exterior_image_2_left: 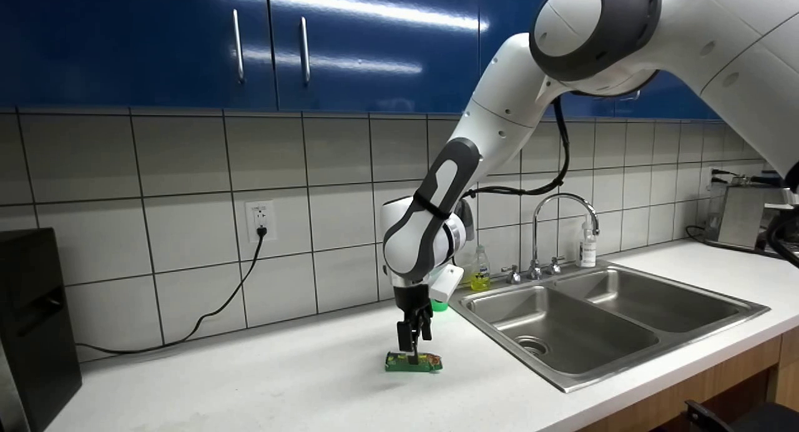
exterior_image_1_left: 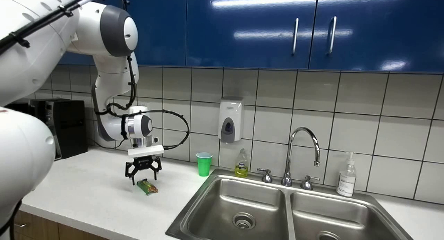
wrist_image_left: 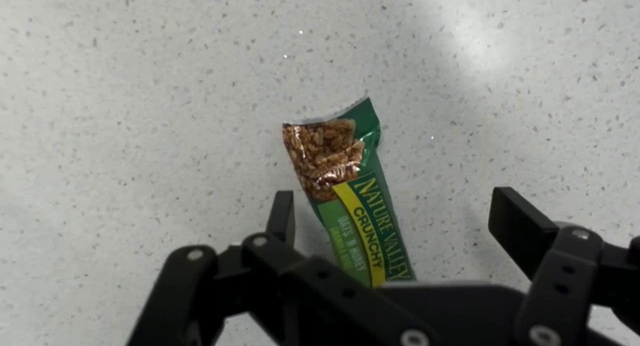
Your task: Pick up the green object from the counter and put it in the sink
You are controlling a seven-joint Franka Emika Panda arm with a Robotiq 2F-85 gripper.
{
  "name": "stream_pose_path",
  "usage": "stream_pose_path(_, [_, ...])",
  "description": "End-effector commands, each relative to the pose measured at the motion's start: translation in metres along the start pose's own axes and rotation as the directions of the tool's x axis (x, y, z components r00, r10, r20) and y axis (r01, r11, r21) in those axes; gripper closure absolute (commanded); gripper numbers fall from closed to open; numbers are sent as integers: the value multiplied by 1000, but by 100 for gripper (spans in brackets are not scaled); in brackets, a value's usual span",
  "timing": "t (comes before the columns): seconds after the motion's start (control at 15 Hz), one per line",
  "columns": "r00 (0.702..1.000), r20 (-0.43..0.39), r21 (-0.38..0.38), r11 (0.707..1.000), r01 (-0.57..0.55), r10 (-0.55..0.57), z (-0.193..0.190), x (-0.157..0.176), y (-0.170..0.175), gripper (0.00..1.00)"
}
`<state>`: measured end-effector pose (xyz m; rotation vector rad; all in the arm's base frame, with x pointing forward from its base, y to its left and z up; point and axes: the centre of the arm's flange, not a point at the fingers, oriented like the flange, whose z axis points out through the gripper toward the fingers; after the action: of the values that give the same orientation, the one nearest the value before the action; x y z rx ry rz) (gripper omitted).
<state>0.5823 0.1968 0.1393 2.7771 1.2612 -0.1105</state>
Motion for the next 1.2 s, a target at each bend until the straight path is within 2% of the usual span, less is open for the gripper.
stream_pose_path(0.0, [996,2,20,996,86,-86,1,12,10,0])
stream_pose_path(0.47, [988,2,28,988,154,-154,7,24,17,0])
stream_pose_path(1.13, [985,28,52,984,170,-172,25,33,17,0])
